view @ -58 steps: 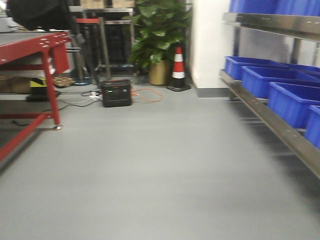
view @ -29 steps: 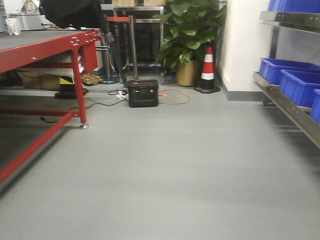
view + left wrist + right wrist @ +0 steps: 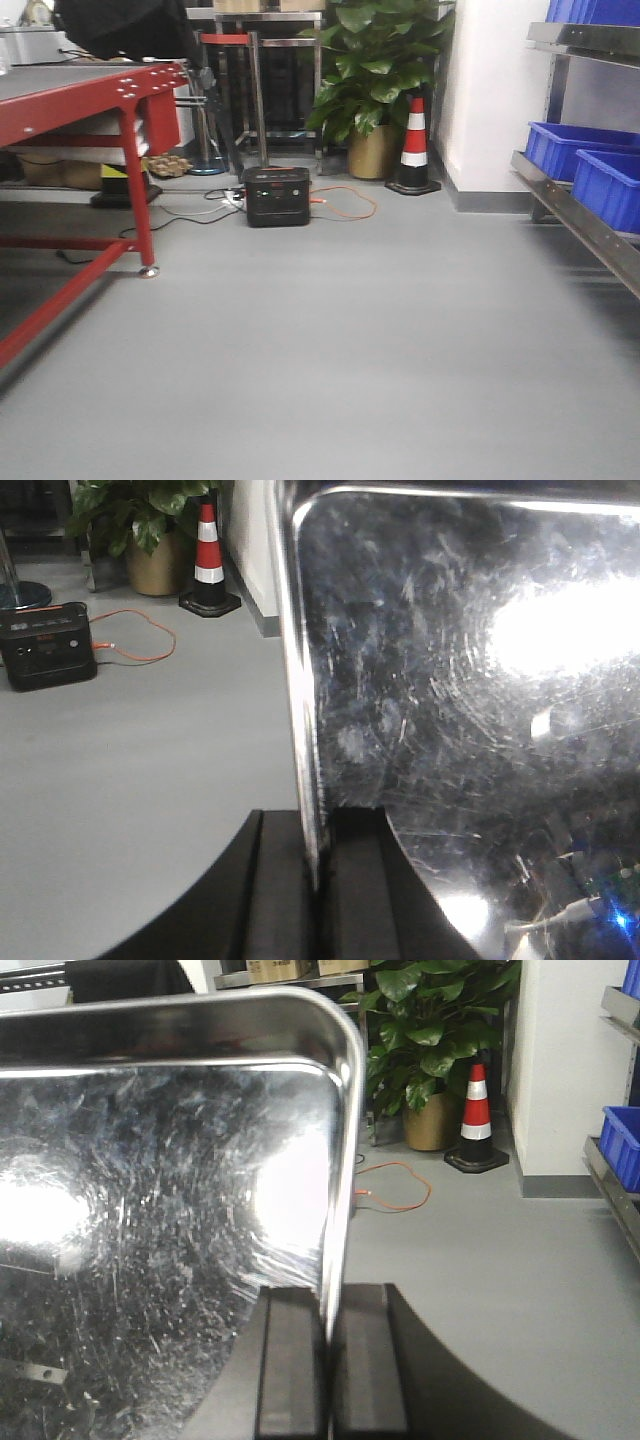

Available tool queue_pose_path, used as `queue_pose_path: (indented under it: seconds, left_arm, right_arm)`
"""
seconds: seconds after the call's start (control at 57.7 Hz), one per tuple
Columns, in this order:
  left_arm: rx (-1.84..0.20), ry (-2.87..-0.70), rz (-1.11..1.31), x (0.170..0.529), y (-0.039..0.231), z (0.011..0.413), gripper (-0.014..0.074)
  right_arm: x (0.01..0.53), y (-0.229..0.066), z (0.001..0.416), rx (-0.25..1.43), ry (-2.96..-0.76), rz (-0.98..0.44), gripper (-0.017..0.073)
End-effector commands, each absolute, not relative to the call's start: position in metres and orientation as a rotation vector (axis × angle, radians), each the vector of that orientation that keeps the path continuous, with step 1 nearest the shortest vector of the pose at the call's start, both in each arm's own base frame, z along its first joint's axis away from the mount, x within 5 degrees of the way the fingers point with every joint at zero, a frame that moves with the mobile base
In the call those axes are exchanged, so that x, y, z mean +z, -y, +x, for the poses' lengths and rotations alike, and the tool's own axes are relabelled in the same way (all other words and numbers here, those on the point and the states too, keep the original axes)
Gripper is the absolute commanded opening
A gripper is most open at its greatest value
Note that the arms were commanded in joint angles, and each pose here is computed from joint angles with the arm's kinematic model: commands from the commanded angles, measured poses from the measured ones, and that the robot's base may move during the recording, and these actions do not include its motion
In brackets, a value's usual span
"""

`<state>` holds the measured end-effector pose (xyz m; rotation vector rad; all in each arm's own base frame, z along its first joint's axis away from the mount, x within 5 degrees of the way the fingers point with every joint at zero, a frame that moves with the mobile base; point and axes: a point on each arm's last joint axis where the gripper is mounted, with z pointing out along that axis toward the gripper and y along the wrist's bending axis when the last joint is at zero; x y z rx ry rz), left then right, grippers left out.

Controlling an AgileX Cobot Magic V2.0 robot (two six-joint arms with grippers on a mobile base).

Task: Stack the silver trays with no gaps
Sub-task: 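Hold the silver tray in both grippers while the base drives away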

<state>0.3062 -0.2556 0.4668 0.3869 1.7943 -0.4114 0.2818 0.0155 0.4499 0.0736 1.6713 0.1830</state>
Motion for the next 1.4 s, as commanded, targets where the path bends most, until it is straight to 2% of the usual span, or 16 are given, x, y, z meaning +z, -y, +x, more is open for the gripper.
queue_pose_path:
  seconds: [0.0, 1.385]
  left_arm:
    - [-0.409, -1.738, 0.395, 0.4786, 0.2518, 0.3014, -0.002]
    - [-0.409, -1.735, 0.396, 0.4788, 0.2518, 0.3014, -0.002]
  right_arm:
    - [0.4596, -0.0139, 0.2787, 0.158, -1.603, 0.059, -0.008]
    - [0.4609, -0.0137, 0.2787, 0.157, -1.589, 0.059, -0.008]
